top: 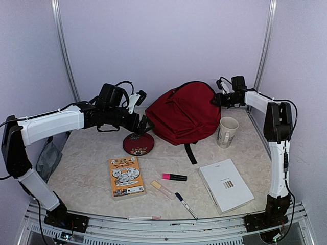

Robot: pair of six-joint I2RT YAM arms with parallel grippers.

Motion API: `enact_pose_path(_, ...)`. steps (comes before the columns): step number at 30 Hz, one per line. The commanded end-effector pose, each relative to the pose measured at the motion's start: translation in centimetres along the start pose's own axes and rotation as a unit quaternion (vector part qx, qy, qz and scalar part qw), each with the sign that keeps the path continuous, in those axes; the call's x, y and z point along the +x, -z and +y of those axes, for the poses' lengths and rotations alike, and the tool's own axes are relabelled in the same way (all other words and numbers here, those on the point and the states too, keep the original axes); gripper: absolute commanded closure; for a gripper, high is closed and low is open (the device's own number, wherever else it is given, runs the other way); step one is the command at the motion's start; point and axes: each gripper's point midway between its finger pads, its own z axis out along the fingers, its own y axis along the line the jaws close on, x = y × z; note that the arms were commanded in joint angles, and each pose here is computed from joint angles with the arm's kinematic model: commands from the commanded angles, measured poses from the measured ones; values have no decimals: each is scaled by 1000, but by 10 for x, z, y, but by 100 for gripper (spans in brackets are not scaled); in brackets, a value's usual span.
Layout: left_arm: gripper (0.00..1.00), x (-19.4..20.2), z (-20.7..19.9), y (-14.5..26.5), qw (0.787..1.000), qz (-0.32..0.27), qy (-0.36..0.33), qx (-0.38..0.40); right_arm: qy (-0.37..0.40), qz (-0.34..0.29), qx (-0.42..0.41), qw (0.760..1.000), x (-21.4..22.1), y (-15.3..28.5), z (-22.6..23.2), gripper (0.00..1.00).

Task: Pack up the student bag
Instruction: Pick up the student bag from the corner of the board.

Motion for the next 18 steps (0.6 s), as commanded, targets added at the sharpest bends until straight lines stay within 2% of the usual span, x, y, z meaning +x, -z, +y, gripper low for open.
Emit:
enact_pose_path(1,1,-16,0,15,1000,-28,-11,-10,14,-30,-74,997,-37,6,39,87)
enact_pose_path(2,1,-19,1,17,999,-31,-8,-13,18,-41,-84,995,-45,11,45,100)
enact_pose_path(6,1,-34,-3,32,998,-63,2,6,45,-104,-117,987,-93,52,79,100)
enact_pose_path(10,1,-47,5,50,994,-102,23,23,102,-167,-170,966,-144,112,146,100)
enact_pose_path(14,2,-53,35,60,991,-115,74,8,182,-196,-234,935,-155,165,235,100)
enact_pose_path(18,3,-65,43,77,985,-138,96,38,234,-209,-260,913,-150,203,301,100)
